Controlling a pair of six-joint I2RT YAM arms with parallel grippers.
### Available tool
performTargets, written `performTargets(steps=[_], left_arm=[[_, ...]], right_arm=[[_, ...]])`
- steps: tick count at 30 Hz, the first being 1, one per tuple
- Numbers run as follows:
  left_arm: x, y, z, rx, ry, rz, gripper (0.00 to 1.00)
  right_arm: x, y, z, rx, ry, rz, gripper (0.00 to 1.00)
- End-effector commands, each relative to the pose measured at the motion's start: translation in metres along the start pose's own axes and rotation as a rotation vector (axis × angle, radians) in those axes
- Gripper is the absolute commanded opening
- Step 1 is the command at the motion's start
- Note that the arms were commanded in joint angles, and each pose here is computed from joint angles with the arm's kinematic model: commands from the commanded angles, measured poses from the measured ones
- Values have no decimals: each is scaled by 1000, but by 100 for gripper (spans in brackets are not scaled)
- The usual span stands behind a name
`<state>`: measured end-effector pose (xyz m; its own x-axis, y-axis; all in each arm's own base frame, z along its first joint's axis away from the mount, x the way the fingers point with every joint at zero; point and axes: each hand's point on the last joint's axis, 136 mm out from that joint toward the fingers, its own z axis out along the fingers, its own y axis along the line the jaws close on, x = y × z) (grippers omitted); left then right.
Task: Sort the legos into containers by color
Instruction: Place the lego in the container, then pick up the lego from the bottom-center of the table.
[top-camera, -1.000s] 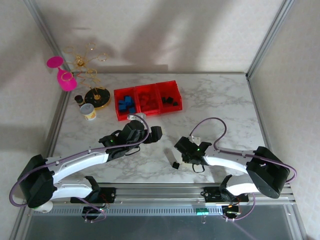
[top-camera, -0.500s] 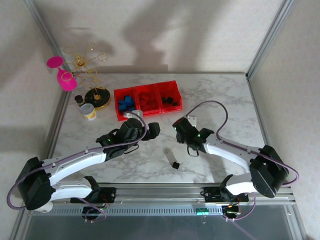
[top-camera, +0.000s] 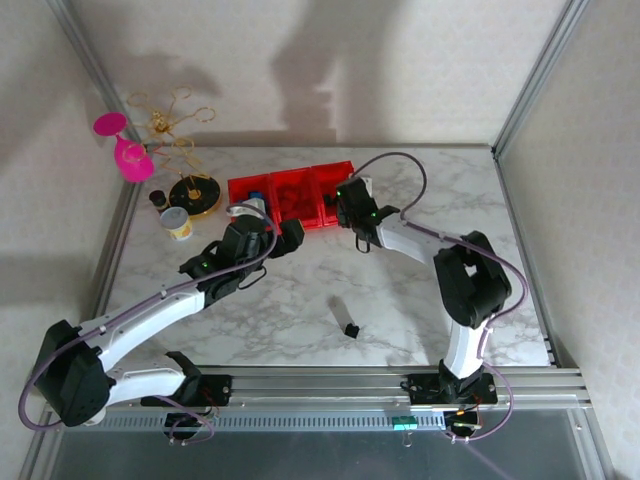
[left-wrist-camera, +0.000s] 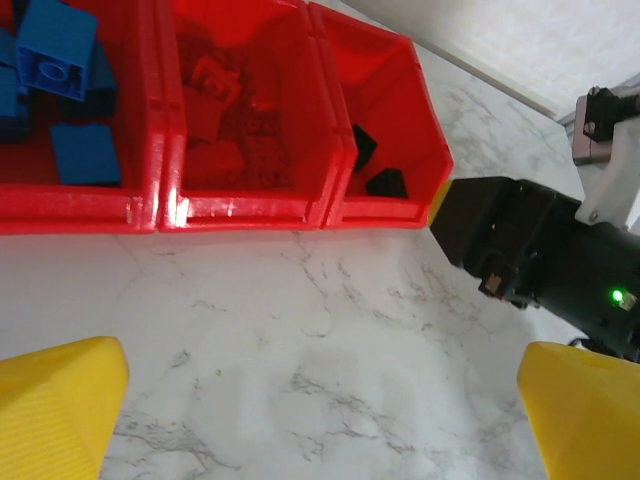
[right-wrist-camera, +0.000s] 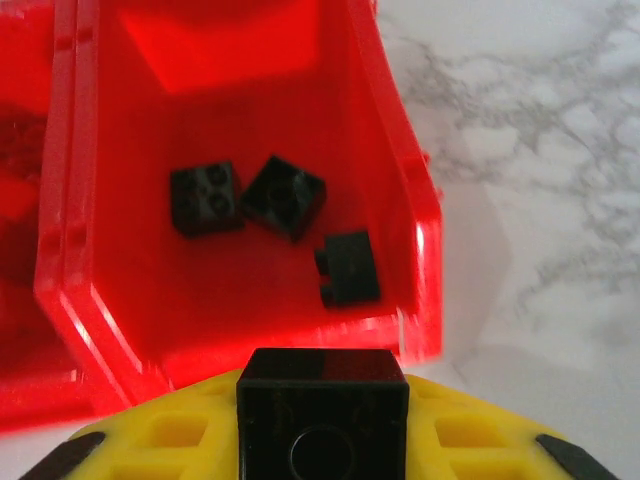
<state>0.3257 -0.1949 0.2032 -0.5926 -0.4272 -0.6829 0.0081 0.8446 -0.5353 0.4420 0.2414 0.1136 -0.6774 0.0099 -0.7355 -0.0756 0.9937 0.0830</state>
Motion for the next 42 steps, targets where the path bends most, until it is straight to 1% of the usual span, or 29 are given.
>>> performTargets(steps=[1,11,15,19,22,24,27,32,35,39,42], left_arm=[[-13,-4,2,19,-8,0,100],[-22,7,7,-1,-14,-12,100],[-23,8,9,0,-13,-16,100],[-24,6,8,4,-9,-15,100],[-23,3,5,20,0,-8,100],[-22,4,3,19,2,-5,100],[-18,2,-1,36,9,-9,99],[-1,2,-7,55,53,-3,100],[11,5,-11,49,77,7,100],[30,2,-16,56,113,23,100],[45,-1,-21,67,130,27,99]], right_arm=[[-30,8,17,-29,-59,-20,33],[-69,18,60,-43,-106,-55,39],[-74,22,69,-45,-103,-81,46],[-81,27,60,-78,-112,-74,50],[-84,32,40,-129,-114,-58,51],[-80,32,25,-143,-103,-44,53],[-65,30,3,-168,-69,-30,55],[-23,21,-33,-168,11,-20,59],[7,20,-57,-185,61,-35,61],[49,7,-85,-135,132,-34,65],[87,5,-106,-116,199,-36,66]])
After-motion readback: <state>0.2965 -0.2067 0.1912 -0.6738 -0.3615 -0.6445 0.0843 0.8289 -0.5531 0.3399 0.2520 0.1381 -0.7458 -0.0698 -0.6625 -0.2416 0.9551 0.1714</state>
